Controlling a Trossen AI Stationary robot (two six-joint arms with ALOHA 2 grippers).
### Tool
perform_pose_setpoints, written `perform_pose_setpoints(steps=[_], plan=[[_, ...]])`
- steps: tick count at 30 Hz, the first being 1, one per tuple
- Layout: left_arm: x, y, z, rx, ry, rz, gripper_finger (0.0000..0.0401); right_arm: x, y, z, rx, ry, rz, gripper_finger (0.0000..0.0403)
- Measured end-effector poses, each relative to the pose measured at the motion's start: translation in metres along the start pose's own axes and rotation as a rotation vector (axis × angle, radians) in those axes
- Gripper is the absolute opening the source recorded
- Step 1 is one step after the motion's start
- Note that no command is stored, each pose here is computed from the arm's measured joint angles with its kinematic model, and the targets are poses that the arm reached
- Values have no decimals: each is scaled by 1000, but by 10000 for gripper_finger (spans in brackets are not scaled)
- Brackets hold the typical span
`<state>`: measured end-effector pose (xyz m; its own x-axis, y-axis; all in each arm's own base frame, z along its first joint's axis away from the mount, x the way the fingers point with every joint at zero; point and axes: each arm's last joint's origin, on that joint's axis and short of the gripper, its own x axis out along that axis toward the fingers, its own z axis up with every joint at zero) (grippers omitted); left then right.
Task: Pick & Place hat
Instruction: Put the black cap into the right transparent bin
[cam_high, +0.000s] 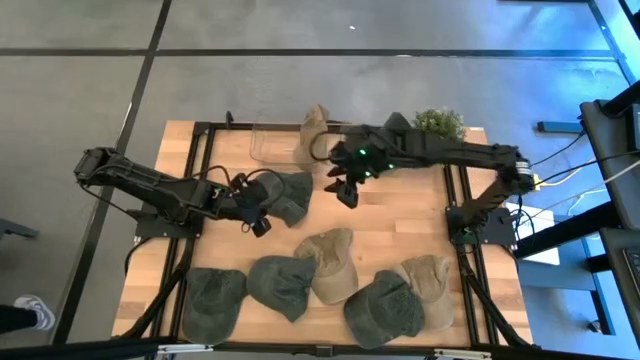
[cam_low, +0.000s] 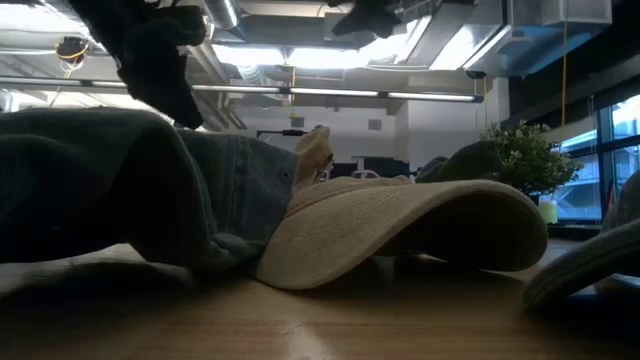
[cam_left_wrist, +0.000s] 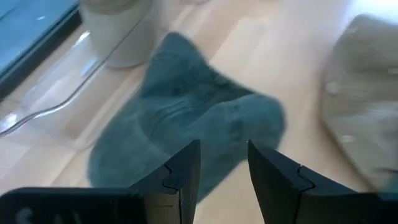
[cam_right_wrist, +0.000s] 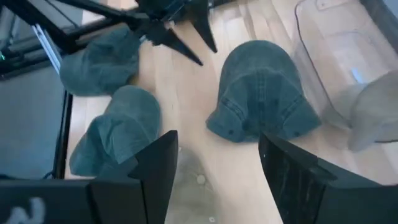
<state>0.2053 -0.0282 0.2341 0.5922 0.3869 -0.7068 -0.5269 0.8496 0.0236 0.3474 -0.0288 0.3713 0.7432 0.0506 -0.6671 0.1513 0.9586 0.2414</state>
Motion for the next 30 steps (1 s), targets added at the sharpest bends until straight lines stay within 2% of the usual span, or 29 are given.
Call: perform_pose_setpoints(steps=[5,8,13,16,20,24,30], plan=[[1,-12,11,96,-74,-159,131,0,-4,-33,66,-146,15,225],[5,-22,18,149,-148,-213,150,-2,-8,-48,104,-183,22,225],[27,-41,20,256,-202,-212,205,-4,-12,-66,142,-175,21,225],[42,-50,17,251,-188,-216,232,-3,-14,-73,144,-160,17,225],[58,-58,7,195,-102,-264,245,-1,-15,-78,144,-142,12,225],[74,-61,-3,205,-64,-175,244,-1,-15,-78,134,-139,10,225],[89,-75,-12,350,-86,-14,240,-1,-15,-78,114,-135,8,225]])
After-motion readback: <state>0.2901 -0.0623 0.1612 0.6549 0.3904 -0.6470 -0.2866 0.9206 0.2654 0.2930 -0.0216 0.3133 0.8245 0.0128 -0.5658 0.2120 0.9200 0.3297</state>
